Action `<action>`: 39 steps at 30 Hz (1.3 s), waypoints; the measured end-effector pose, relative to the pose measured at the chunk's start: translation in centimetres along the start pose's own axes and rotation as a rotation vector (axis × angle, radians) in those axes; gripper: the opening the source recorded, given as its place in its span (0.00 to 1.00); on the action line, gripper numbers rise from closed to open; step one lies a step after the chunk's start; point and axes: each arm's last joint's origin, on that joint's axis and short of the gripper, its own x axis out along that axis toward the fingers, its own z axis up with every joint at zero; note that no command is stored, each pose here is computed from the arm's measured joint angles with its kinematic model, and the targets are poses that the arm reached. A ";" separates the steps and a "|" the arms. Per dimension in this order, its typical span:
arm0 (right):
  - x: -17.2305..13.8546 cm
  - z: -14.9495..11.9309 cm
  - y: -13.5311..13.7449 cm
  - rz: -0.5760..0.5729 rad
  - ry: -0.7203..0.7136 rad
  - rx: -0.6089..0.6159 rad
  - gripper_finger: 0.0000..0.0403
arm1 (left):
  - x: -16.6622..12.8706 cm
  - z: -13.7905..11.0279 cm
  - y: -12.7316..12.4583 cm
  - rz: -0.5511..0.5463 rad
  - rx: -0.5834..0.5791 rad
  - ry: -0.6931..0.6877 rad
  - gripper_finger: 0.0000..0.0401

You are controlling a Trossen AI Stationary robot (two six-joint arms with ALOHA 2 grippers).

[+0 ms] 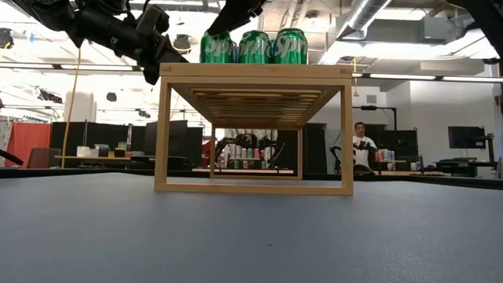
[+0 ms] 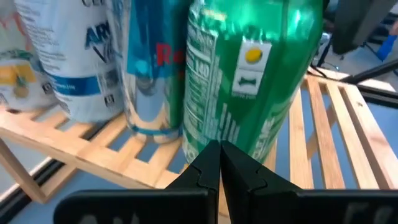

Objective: Place canned beverage on shelf
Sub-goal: Put the green soda can on the shelf aligned to the other green soda can

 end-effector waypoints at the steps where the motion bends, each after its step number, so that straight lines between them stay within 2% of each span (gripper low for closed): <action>1: 0.0 -0.1 -0.1 -0.002 0.001 0.002 0.75 | 0.0 0.0 0.0 -0.005 -0.001 0.002 0.00; 18: 0.5 -0.8 0.2 0.025 0.070 0.082 0.75 | -0.1 -0.2 -0.1 -0.004 -0.017 0.021 0.00; 23: 0.3 -0.3 1.1 0.040 0.058 0.068 0.75 | -1.0 1.4 -0.3 0.012 -0.039 -0.033 0.00; 27: 0.1 -0.1 1.7 0.052 0.061 0.058 0.75 | -2.5 2.6 -0.4 0.071 -0.113 -0.035 0.00; 33: 0.1 -0.1 1.8 0.050 0.067 0.055 0.75 | -4.0 3.2 -2.1 -0.028 -0.257 -0.056 0.00; 39: 0.1 -0.3 1.5 0.044 0.070 0.059 0.75 | -2.7 2.2 -4.8 -0.052 -0.236 -0.010 0.00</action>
